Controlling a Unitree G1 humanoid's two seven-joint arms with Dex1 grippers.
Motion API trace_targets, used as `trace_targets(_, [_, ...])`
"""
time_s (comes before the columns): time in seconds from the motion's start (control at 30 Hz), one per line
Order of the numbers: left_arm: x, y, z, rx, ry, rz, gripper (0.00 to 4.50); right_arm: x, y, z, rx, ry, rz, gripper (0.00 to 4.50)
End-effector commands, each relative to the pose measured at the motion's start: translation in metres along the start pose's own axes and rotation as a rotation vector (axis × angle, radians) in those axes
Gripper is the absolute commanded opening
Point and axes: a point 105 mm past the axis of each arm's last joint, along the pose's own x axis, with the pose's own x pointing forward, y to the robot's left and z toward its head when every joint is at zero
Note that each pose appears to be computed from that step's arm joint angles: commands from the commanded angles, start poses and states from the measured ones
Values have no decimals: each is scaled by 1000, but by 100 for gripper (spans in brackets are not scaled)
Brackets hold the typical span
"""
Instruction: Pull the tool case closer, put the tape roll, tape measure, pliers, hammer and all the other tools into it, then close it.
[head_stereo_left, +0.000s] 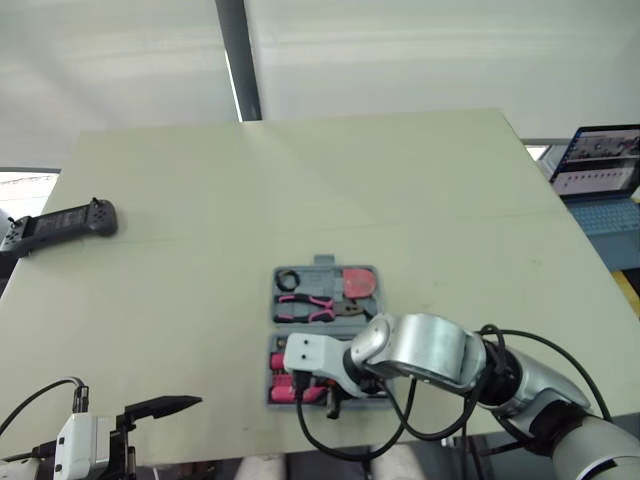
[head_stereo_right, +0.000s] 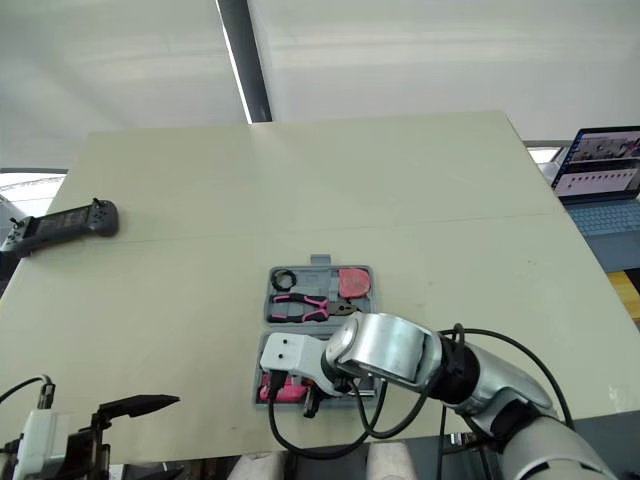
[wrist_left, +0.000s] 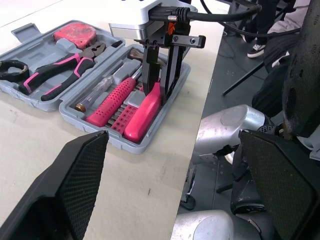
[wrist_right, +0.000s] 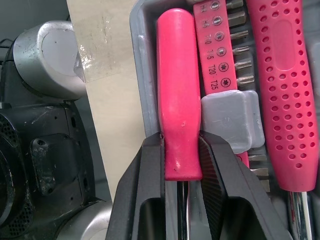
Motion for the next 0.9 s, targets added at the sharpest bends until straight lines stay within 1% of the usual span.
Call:
trace_targets(0.03, [3,-1,2,14,-8,-4,450,-8,-2,5,-27,-15,-18,278])
trace_targets(0.07, [4,0,2,15,-10,-4,450,-10,-2,6,-29,-15,-17,329])
trace_targets(0.1, [5,0,2,16,-12,-4,450,-13,-2,7,-30,-17,-14,360])
trace_targets(0.13, [6,1,1,18,-15,-3,450,-18,-1,9,-29,-23,-7,412])
trace_targets(0.17, [7,1,1,18,-18,-3,450,-23,0,11,-32,-30,-3,445])
trace_targets(0.3, [11,3,0,16,-33,-4,450,-39,1,16,-48,-64,8,445])
trace_targets(0.4, [16,5,-2,16,-42,-9,450,-50,-3,13,-32,-89,2,445])
trace_targets(0.53, [22,8,-2,21,-61,-8,450,-53,-4,12,0,-188,19,445])
trace_targets(0.63, [25,9,-2,21,-74,-2,450,-50,-3,15,45,-335,49,368])
trace_targets(0.67, [26,10,-2,21,-77,0,450,-49,-4,15,58,-387,48,316])
trace_targets(0.7, [26,10,-2,21,-80,1,450,-49,-5,13,68,-427,48,251])
trace_targets(0.73, [27,10,-2,21,-81,1,450,-47,-5,10,82,-442,50,225])
trace_targets(0.77, [28,11,-2,21,-83,0,450,-47,-5,9,79,-480,53,182])
trace_targets(0.8, [29,11,-2,21,-86,3,450,-49,-5,10,75,-530,53,124])
trace_targets(0.87, [30,13,-2,24,-91,7,450,-50,-7,8,26,-593,11,30])
trace_targets(0.9, [31,13,-2,25,-94,12,450,-49,-9,6,15,-605,-8,7])
